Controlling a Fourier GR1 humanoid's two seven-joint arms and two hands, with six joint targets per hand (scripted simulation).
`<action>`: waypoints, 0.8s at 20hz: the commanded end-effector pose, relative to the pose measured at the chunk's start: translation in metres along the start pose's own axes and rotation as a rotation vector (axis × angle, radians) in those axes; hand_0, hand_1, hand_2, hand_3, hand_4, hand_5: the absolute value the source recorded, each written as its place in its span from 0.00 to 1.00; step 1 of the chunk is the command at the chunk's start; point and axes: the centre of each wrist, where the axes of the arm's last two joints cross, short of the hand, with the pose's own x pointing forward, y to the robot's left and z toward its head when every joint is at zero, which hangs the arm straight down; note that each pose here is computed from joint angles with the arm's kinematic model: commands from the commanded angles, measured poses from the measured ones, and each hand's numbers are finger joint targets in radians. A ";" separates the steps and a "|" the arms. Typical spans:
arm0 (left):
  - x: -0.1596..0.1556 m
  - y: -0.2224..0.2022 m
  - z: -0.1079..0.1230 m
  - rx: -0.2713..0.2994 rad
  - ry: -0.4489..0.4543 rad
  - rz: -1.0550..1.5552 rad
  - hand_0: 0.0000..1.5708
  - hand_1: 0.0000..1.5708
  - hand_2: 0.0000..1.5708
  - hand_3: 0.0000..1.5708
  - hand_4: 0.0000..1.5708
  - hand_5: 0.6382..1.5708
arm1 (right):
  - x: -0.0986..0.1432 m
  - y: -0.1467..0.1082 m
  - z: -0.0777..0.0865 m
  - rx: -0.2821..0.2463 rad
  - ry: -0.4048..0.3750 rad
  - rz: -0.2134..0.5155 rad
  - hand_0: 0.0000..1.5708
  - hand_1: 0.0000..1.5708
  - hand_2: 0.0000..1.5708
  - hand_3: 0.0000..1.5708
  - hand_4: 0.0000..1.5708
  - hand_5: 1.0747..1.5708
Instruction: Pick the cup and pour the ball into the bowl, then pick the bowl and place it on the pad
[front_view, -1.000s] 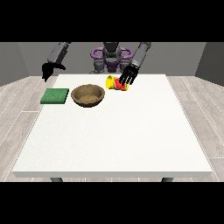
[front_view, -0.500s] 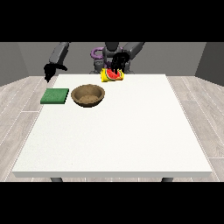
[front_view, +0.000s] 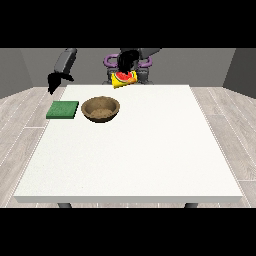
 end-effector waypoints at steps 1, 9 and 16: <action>0.013 0.026 -0.005 0.013 -0.032 -0.077 0.00 0.00 1.00 1.00 0.36 0.95 | -0.004 -0.010 0.013 0.002 -0.043 -0.023 0.00 0.00 0.11 0.22 0.25 0.92; 0.011 0.002 0.007 -0.076 -0.149 -0.269 0.24 0.24 1.00 1.00 0.59 1.00 | 0.000 0.010 -0.005 0.052 -0.040 -0.034 0.00 0.00 0.12 0.18 0.27 0.91; 0.014 0.035 -0.005 -0.047 -0.195 -0.350 0.94 0.94 1.00 1.00 0.72 0.97 | 0.006 -0.009 0.000 0.033 -0.059 -0.026 0.00 0.00 0.17 0.25 0.27 0.91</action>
